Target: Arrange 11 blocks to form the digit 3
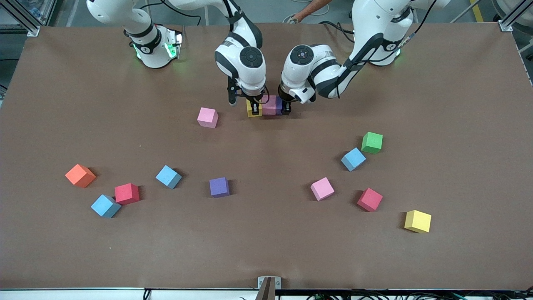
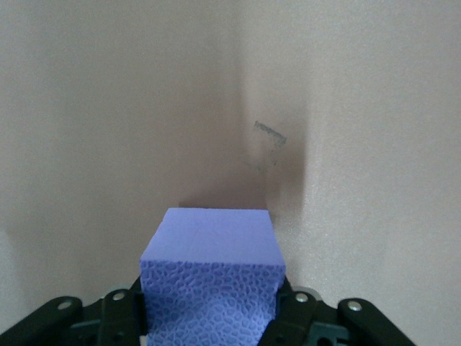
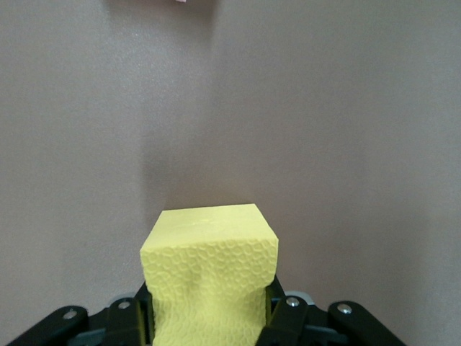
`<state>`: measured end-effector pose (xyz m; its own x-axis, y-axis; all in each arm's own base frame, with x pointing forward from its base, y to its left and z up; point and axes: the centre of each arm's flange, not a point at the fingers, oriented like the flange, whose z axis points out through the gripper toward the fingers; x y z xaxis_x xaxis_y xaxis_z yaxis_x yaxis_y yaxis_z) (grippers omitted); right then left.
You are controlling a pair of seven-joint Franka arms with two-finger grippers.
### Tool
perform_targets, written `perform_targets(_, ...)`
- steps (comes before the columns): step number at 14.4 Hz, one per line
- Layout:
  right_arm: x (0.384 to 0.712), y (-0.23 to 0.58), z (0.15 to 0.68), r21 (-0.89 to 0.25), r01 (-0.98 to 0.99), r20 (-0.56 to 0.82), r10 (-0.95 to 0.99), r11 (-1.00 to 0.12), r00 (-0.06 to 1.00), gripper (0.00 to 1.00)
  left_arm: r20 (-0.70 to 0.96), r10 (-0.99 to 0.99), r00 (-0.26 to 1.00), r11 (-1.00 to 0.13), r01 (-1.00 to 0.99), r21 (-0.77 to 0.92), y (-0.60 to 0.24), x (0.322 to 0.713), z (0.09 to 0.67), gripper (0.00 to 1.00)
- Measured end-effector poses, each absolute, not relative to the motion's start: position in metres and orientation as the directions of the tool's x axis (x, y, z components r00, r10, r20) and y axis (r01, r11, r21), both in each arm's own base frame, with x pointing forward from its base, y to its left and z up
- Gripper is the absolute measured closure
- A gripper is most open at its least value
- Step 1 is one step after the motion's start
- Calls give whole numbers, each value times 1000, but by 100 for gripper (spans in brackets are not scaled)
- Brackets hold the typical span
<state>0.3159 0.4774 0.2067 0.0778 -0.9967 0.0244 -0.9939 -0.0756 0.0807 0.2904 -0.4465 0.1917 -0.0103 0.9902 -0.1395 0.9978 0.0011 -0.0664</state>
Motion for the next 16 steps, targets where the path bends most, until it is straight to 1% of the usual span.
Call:
perform_targets(3,316,477,207,81,-994,25,-997,-73,76,44,-140,990,-8,-1,998,-67,-447,290,192,39)
perform_targets(4,316,477,206,82,-994,27,-997,-73,76,38,-140,990,-2,-8,998,-69,-449,286,191,33)
perform_targets(6,310,478,192,94,-992,41,-996,-80,84,22,-144,989,18,-31,996,-82,-458,274,185,15)
perform_targets(7,307,479,184,99,-991,49,-994,-89,94,9,-146,989,24,-37,995,-88,-461,271,183,4)
perform_targets(8,305,480,178,102,-990,53,-993,-102,107,1,-148,989,26,-40,995,-91,-463,270,182,0)
perform_targets(10,306,480,174,107,-987,56,-990,-120,127,0,-153,988,30,-44,995,-87,-467,270,184,0)
perform_targets(16,307,481,175,118,-984,64,-988,-132,140,0,-155,987,31,-42,997,-70,-471,276,193,0)
